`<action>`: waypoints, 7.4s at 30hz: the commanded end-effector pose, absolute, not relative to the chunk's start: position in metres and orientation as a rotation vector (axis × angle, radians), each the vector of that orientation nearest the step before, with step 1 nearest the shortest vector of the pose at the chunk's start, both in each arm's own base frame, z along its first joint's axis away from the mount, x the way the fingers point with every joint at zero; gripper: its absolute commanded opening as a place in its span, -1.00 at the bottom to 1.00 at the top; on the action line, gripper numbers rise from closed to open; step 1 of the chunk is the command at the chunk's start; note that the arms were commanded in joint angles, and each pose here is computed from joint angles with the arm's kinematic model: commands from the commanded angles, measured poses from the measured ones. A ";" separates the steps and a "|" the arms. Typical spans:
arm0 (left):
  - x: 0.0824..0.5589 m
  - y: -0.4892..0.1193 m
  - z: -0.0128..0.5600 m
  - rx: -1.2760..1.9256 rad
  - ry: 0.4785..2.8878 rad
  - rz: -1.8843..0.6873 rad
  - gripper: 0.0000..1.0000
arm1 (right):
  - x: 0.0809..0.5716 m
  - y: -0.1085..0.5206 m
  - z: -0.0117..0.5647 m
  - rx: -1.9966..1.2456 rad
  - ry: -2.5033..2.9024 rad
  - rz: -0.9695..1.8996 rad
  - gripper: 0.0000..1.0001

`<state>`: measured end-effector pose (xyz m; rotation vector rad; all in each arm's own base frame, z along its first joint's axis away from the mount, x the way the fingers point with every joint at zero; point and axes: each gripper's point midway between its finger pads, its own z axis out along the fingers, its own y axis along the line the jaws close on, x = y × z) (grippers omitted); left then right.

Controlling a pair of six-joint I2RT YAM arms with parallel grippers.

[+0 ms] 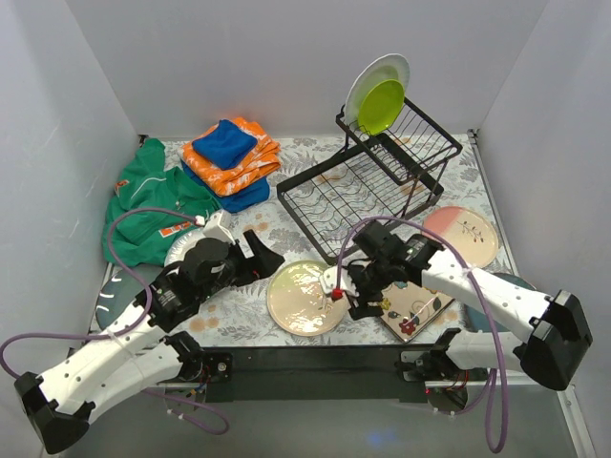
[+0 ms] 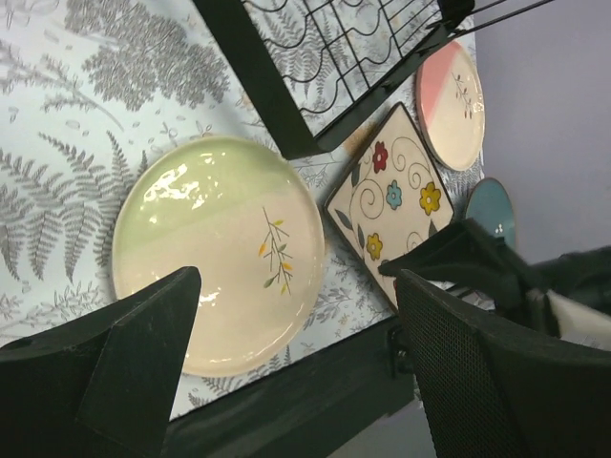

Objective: Load the plates into the dish rack
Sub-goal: Grab a plate with the left arm, then pass the plate from the left arm to the right, then pass the plate from the right arm to the left

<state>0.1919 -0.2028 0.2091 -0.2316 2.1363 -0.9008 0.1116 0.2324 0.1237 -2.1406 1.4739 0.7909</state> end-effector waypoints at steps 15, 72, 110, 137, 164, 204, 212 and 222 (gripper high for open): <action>0.164 -0.173 0.136 -0.726 2.274 -0.900 0.64 | 0.068 0.295 0.041 -2.377 1.163 0.496 0.09; 0.125 -0.182 0.028 -1.404 2.513 -0.801 0.12 | 0.061 0.309 0.049 -2.373 1.310 0.559 -0.10; 0.142 -0.192 0.063 -1.408 2.498 -0.759 -1.00 | 0.062 0.347 0.064 -2.212 1.330 0.496 0.97; 0.144 -0.207 0.117 -1.582 2.420 -0.956 -1.00 | 0.091 0.368 0.069 -1.611 1.305 -0.008 0.93; 0.129 -0.194 0.109 -1.658 2.409 -0.946 -0.48 | 0.065 0.371 0.076 -1.600 1.208 0.004 -0.97; 0.166 -0.191 0.122 -1.599 2.177 -1.073 -1.00 | 0.053 0.393 0.116 -1.571 1.301 0.251 0.30; 0.167 -0.180 0.132 -1.435 2.194 -0.999 -1.00 | 0.042 0.401 0.142 -1.694 1.218 0.291 0.61; 0.174 -0.174 0.164 -1.090 2.209 -0.930 -1.00 | 0.025 0.348 0.152 -2.282 1.021 0.528 0.97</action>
